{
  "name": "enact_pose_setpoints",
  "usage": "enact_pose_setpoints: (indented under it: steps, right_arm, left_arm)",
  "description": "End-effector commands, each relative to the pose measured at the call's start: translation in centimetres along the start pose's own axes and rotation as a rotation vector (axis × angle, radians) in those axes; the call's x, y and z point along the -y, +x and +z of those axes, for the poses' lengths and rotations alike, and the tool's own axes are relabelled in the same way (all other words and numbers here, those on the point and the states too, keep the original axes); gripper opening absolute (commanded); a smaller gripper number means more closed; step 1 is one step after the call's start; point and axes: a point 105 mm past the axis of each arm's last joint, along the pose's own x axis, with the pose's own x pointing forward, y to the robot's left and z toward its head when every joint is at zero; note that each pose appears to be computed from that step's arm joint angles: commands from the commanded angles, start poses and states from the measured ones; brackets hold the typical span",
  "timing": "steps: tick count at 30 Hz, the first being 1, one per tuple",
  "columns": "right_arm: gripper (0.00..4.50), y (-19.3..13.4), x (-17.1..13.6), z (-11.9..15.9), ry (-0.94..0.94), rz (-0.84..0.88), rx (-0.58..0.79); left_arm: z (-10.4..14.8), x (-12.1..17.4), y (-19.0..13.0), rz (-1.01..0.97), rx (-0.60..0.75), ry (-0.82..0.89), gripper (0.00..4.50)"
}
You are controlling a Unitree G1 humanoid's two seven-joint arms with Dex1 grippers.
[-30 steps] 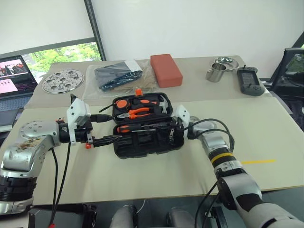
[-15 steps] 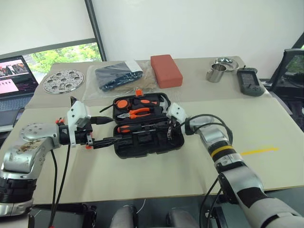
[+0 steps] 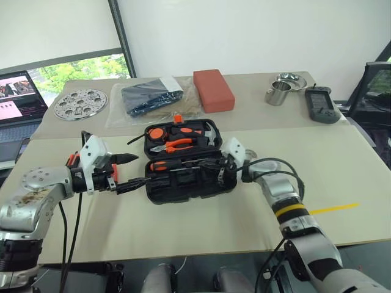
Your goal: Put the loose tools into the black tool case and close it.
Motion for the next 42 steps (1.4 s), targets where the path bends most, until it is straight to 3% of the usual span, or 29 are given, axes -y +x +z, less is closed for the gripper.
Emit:
enact_pose_setpoints:
  steps: [1,5,8,11,14,22,32,42]
  right_arm:
    - [2.16,-1.9,-0.2,4.0,-0.042,0.028,0.145]
    - [3.51,-3.5,-1.3,5.8,-0.045,0.075,0.209]
    - [4.45,-4.2,-1.7,6.4,-0.099,0.079,0.204]
    - [4.45,-4.9,-1.9,6.4,-0.150,0.070,0.176]
    - [4.45,-5.7,-2.5,6.3,-0.195,0.093,0.155]
    - [4.45,-6.2,-4.9,6.7,-0.180,0.205,0.134]
    - [4.45,-6.6,-4.4,7.2,-0.198,0.157,0.148]
    - [4.45,-7.4,-3.8,6.8,-0.202,0.111,0.144]
  left_arm:
    - [1.2,-0.4,-0.4,0.117,0.066,0.022,4.50]
    - [0.7,-1.0,-0.5,0.331,0.109,-0.046,4.50]
    - [-0.6,-0.7,-0.2,0.494,0.069,-0.066,4.50]
    - [-2.2,1.1,0.6,0.598,0.064,-0.186,4.50]
    - [-5.3,0.6,-0.8,0.726,-0.030,-0.222,4.50]
    - [-5.9,-1.6,-1.1,0.980,-0.058,-0.236,4.50]
    - [-9.0,-2.5,1.7,1.008,-0.169,-0.369,4.50]
    - [-11.1,-2.6,0.5,1.090,-0.263,-0.412,4.50]
